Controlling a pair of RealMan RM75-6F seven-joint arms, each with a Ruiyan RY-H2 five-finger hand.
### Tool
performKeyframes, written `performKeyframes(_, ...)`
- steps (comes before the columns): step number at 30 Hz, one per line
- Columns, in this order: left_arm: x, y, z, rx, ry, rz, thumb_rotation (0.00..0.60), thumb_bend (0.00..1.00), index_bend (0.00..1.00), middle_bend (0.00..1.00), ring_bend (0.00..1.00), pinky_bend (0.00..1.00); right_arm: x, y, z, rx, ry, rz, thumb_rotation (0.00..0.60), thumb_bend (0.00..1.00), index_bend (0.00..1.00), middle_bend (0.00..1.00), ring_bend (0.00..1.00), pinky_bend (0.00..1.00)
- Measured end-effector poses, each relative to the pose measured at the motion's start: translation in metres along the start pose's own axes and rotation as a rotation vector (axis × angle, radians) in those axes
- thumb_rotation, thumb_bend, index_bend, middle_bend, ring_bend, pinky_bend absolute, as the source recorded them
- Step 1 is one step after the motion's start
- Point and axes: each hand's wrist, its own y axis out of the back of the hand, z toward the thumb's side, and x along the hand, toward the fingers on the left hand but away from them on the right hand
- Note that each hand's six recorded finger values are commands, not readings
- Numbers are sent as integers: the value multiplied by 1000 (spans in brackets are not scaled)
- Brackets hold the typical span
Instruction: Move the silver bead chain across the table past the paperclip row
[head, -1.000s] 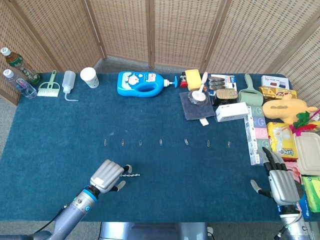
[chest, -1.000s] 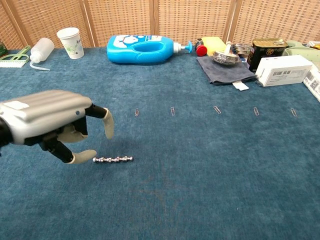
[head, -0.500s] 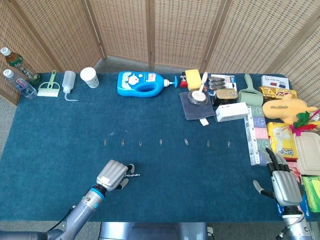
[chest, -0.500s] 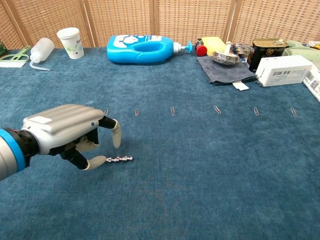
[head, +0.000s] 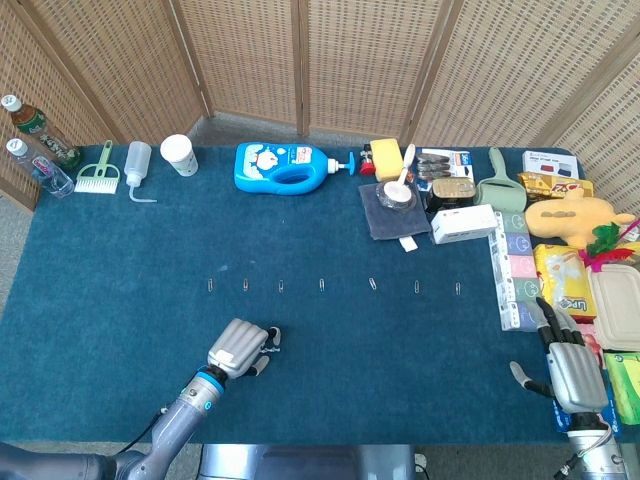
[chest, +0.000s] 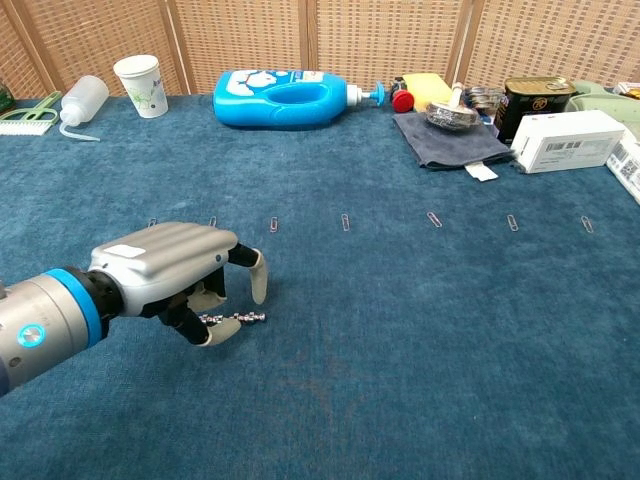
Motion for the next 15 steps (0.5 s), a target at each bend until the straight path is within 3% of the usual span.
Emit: performKeyframes(15,11,-5,2,-19,4,-11,600,357,411,988,1000,1000,-1,-2,-3,1,-15,9,600,302,0,40,94,79)
